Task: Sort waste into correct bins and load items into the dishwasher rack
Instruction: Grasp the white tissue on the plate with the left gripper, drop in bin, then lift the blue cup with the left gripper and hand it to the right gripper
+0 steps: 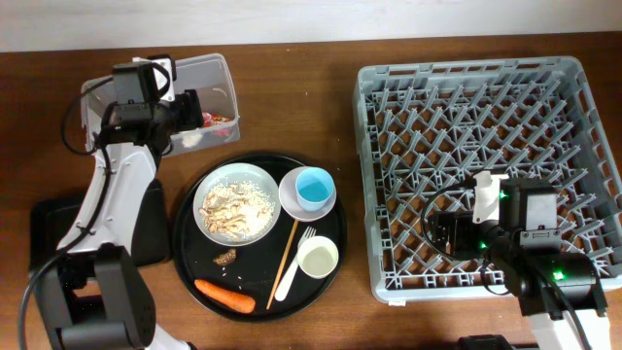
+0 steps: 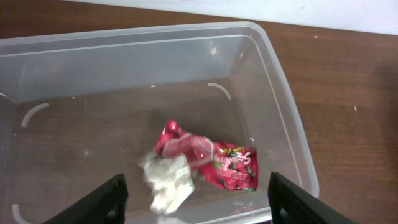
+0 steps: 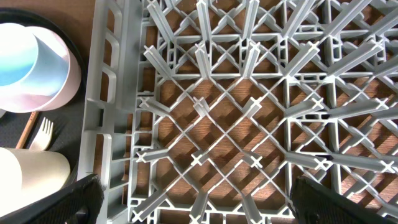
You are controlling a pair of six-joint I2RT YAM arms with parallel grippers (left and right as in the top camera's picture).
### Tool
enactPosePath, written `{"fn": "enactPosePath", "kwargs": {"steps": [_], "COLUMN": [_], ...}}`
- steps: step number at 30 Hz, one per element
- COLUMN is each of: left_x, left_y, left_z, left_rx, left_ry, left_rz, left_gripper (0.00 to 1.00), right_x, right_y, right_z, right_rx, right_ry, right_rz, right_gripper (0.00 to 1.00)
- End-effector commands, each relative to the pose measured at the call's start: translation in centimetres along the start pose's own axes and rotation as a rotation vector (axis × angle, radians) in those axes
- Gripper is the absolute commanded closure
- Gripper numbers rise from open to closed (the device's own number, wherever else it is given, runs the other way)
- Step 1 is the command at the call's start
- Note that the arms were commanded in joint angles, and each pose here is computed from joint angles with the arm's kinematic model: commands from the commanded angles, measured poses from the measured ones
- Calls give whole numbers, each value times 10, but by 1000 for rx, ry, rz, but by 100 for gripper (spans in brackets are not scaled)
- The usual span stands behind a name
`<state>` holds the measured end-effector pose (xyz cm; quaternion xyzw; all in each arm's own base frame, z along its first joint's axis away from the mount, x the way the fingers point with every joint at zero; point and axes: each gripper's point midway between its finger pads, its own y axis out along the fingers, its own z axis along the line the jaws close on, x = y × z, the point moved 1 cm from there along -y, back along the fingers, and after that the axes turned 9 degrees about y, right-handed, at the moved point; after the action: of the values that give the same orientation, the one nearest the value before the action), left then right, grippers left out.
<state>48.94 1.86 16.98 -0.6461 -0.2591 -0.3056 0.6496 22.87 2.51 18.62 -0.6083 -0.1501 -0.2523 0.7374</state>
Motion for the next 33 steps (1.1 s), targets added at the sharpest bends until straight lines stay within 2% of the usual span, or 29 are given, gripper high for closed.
{"fn": "enactPosePath", "kwargs": {"steps": [1,2,5,8,11,13,15,18,21,24,27,28,29,30,33], "left_x": [22,23,1,-53,-93,-114,-126,-131,-127,-133,-155,-156,-157,-155,-136], "left_y": [-19,-31,-55,-75,-95,-88,-82,-80,-73,-61,-42,-40,-39,-38,-39], "left_z": [-4,-29,-95,-150,-187,-192,-194,-215,-220,-222,-223,-223,-223,-224,-220], "left_rx": [-37,-182,-497,-630,-680,-578,-508,-533,-539,-527,-516,-516,-516,-517,-511], "left_ry": [-1,3,8,19,70,164,227,282,289,242,231,231,231,232,218], "left_rz": [-67,-72,25,273,443,489,498,464,429,454,535,539,540,529,496], "left_gripper": [30,36,37,36,36,36,36,36,36,37,48,55,71,81,96], "right_x": [5,5,5,5,5,5,4,3,2,2,2,2,2,2,2], "right_y": [-4,-4,-4,-4,-4,-4,-4,-4,-4,-4,-4,-4,-4,-4,-4], "right_z": [3,3,3,3,3,3,3,3,3,3,3,3,3,3,3], "right_rx": [10,9,10,9,10,9,8,7,7,7,7,7,7,7,7], "right_ry": [3,3,3,3,3,3,4,4,4,4,4,5,5,4,4], "right_rz": [-18,-19,-18,-18,-18,-17,-12,-7,-7,-7,-7,-7,-7,-7,-7], "right_gripper": [1,1,1,2,1,1,1,1,1,1,1,1,1,1,1]}}
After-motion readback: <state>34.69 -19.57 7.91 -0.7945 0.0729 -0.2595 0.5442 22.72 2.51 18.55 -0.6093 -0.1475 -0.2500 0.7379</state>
